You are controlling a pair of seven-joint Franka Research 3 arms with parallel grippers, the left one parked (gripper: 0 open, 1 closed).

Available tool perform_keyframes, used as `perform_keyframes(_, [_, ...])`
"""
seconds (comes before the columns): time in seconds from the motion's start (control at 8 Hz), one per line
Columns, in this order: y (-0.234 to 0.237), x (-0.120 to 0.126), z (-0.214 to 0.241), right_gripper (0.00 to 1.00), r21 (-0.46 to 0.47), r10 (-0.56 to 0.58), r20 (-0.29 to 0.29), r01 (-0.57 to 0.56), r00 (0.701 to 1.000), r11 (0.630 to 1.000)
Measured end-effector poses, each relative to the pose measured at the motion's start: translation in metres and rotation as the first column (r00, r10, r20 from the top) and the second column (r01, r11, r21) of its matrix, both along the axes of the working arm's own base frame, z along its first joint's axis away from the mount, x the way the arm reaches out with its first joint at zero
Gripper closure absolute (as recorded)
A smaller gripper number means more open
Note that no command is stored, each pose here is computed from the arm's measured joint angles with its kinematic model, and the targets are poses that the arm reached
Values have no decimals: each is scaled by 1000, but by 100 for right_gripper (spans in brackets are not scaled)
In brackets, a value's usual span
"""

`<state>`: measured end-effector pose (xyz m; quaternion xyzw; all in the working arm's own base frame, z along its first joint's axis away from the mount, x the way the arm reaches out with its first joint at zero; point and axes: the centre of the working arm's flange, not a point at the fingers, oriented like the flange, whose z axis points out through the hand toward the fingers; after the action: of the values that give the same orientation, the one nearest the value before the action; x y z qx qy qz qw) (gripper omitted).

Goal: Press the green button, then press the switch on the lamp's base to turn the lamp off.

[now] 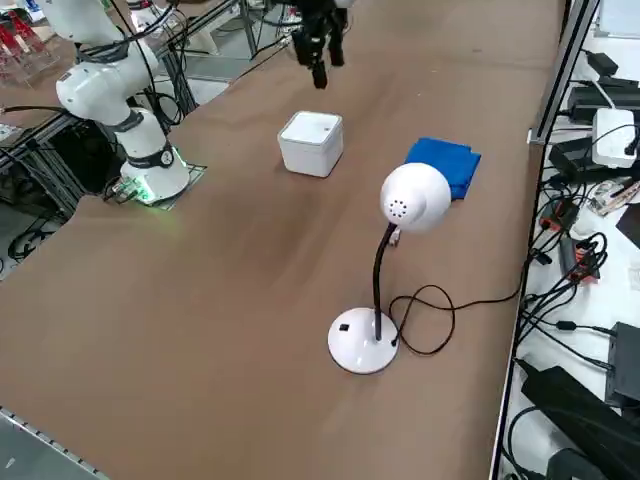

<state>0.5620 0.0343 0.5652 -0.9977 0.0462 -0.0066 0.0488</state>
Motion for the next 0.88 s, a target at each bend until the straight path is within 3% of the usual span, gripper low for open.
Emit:
perform_keyframes(0.12, [16,0,1,0,-32,34,-5,-34,999,999])
perform_keyframes(0.25, [21,2,5,0,-78,54,-2,-54,999,995])
perform_keyframes(0.62, [-1,6,26,0,-104,62,-106,-73,992,992])
perform_keyframes(0.88, [-14,0,40,0,-104,97,-102,-108,990,989])
